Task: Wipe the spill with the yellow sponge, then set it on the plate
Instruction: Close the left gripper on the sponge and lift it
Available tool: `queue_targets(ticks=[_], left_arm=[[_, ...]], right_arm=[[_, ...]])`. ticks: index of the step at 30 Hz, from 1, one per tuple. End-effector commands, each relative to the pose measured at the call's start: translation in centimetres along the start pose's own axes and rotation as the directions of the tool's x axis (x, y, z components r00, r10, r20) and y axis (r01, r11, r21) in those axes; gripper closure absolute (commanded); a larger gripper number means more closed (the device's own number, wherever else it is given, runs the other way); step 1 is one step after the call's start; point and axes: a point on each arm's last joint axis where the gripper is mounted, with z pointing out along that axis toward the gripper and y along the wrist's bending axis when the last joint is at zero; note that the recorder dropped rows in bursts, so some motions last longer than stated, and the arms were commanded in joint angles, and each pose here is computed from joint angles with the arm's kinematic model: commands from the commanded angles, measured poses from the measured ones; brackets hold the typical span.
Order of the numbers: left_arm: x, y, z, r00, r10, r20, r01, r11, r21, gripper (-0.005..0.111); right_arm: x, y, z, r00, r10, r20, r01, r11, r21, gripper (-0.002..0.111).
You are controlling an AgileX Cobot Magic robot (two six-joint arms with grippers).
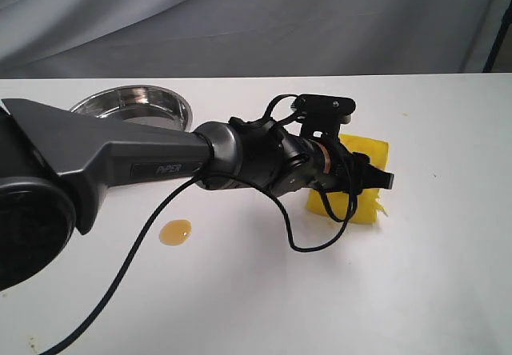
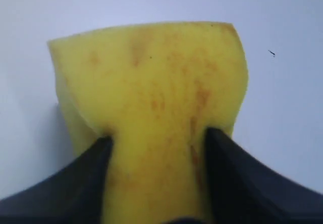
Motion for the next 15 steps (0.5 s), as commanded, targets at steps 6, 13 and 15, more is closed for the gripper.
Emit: queue_targets(ticks=[6, 13, 15], left_arm=[[0.3, -0.2, 0.1, 0.994, 0.111, -0.007, -0.111, 0.994, 0.002, 0.107], [-1.9, -0.9, -2.3, 0.973, 0.228, 0.046, -0.228, 0.974, -0.012, 0.107], [-2.5, -1.0, -3.0, 0.973, 0.227, 0.049, -0.227, 0.974, -0.018, 0.107]], right_arm=[[0.1, 0.0, 0.0, 1.000, -0.005, 0.003, 0.005, 1.000, -0.002, 0.108], [0.1, 0.0, 0.0, 1.000, -0.007, 0.003, 0.007, 1.000, -0.002, 0.108], [0.1, 0.0, 0.0, 1.000, -0.007, 0.003, 0.007, 1.000, -0.002, 0.108]])
